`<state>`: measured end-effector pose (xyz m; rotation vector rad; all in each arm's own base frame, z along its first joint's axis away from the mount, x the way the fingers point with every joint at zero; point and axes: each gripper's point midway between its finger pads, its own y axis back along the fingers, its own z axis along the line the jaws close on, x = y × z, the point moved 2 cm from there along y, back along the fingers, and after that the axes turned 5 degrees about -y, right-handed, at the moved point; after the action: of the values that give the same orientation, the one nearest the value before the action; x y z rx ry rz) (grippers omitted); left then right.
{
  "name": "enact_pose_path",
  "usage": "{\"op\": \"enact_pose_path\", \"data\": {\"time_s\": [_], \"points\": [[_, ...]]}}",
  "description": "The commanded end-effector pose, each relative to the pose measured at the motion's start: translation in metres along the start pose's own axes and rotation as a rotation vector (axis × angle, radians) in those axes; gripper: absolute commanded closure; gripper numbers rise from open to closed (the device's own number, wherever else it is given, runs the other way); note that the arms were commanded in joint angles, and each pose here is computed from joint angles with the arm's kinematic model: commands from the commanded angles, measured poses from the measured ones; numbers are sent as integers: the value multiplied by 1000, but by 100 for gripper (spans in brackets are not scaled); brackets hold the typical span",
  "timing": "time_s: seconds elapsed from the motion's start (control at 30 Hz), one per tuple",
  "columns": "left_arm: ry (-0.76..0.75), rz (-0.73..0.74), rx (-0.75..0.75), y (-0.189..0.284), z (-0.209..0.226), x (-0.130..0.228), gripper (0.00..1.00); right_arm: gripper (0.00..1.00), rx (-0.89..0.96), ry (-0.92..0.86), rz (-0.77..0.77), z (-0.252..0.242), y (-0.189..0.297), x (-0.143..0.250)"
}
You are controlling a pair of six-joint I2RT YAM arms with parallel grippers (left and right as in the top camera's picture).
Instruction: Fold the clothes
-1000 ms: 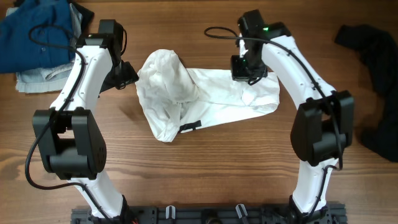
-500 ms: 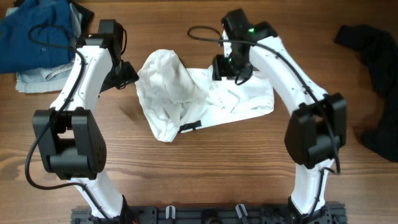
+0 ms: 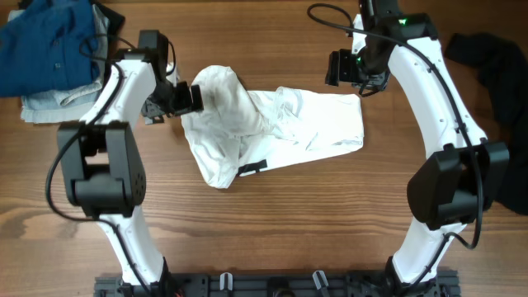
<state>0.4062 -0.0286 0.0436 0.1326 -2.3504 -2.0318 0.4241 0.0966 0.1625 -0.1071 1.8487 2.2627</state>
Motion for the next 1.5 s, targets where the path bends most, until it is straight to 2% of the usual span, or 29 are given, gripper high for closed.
{"op": "enact_pose_path", "data": {"time_s": [0.0,0.17,0.43,0.67,0.7,0.73,0.8,0.83,0.97,1.03,1.07,1.13,1.2,1.23,1.47], "points": [[-146,109,168,-15,-12,21,0,23,19,30,-5,-1,0,0],[-140,140,214,-39,-14,40,0,22,16,34,-16,-1,0,-2],[-192,50,491,-76,-58,59,0,20,13,35,-25,0,0,-4],[-289,64,517,-81,-93,70,0,20,12,31,-26,0,0,-4],[-301,66,508,-83,-96,72,5,20,12,31,-26,0,0,-4],[-316,69,473,-86,-97,73,22,20,12,31,-25,0,0,-4],[-288,75,415,-90,-91,73,46,20,13,31,-25,0,0,-4],[-254,79,377,-92,-84,72,62,20,13,31,-25,0,0,-4],[-138,92,315,-92,-61,68,89,20,12,31,-25,0,0,-4],[-91,95,314,-90,-47,66,96,23,12,31,-24,0,0,-4],[-69,96,314,-88,-41,65,96,26,13,27,-21,0,-1,-3],[-5,96,312,-83,-26,63,96,47,18,10,3,0,-8,2],[37,90,312,-75,-12,61,96,87,-10,4,55,4,-23,13],[54,87,313,-71,-6,60,96,96,-49,7,85,9,-33,21],[77,74,310,-61,2,59,96,96,-318,36,194,37,-95,67]]}}
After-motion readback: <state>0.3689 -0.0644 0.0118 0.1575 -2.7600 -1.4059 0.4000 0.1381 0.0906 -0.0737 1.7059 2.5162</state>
